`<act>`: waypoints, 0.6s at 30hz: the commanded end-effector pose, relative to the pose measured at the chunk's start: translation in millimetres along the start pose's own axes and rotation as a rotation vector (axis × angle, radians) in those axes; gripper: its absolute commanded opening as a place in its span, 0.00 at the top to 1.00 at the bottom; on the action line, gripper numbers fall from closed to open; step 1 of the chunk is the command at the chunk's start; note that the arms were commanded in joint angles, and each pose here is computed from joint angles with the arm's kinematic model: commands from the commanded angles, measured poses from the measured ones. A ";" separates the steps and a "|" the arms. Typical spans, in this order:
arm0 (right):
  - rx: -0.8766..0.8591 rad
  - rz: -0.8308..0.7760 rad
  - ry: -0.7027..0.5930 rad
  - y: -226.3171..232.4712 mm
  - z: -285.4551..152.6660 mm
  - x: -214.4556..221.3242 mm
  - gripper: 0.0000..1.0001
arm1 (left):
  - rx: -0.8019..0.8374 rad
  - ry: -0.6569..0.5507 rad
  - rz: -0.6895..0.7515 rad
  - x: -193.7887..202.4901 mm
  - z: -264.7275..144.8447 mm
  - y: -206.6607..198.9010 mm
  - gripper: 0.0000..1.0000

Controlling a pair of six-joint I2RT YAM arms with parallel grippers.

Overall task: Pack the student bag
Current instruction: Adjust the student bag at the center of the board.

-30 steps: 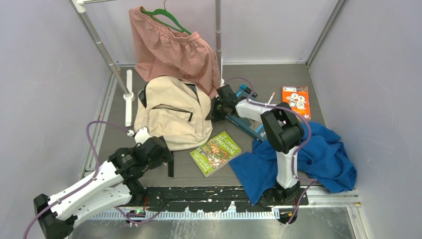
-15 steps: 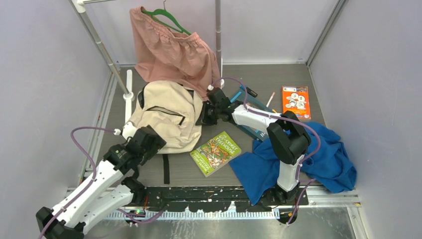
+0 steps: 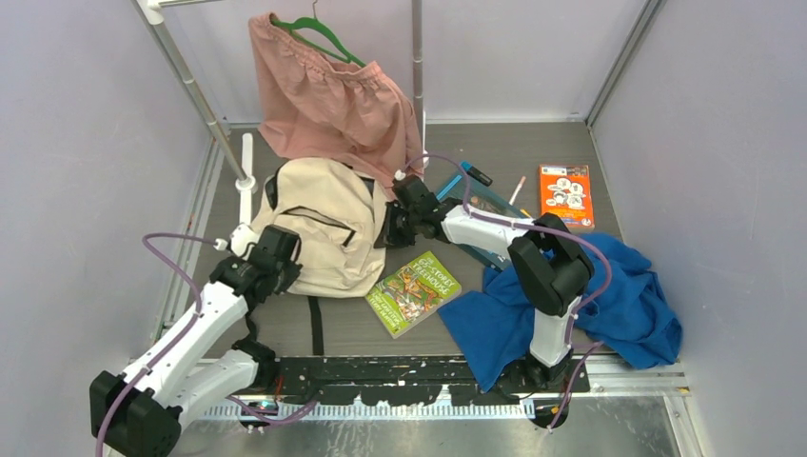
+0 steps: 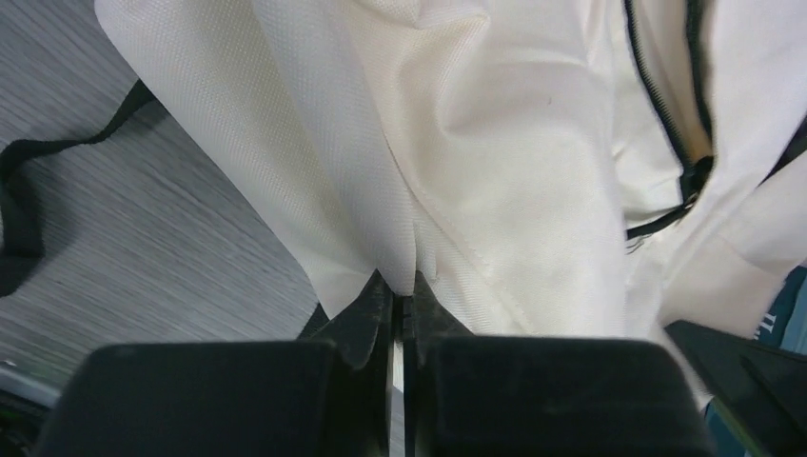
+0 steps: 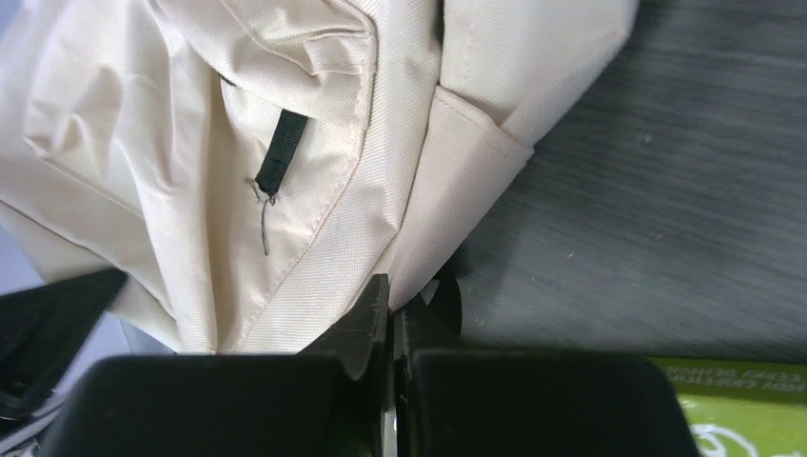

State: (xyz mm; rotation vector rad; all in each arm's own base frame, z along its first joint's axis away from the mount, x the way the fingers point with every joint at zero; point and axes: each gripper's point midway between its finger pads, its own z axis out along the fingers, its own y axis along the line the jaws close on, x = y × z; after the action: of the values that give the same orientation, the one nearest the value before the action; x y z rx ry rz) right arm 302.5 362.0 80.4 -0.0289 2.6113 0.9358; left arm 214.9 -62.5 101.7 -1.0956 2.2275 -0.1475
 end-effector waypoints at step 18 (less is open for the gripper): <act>-0.184 -0.715 0.058 136.4 -79.5 169.0 0.41 | -0.057 -0.438 0.173 -180.4 -75.1 -36.2 1.00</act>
State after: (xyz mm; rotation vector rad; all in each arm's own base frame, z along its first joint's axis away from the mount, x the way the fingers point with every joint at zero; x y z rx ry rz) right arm 103.5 448.8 212.1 -0.8915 2.1559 1.0212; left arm 255.7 9.2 268.2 -0.8047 1.9635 0.0932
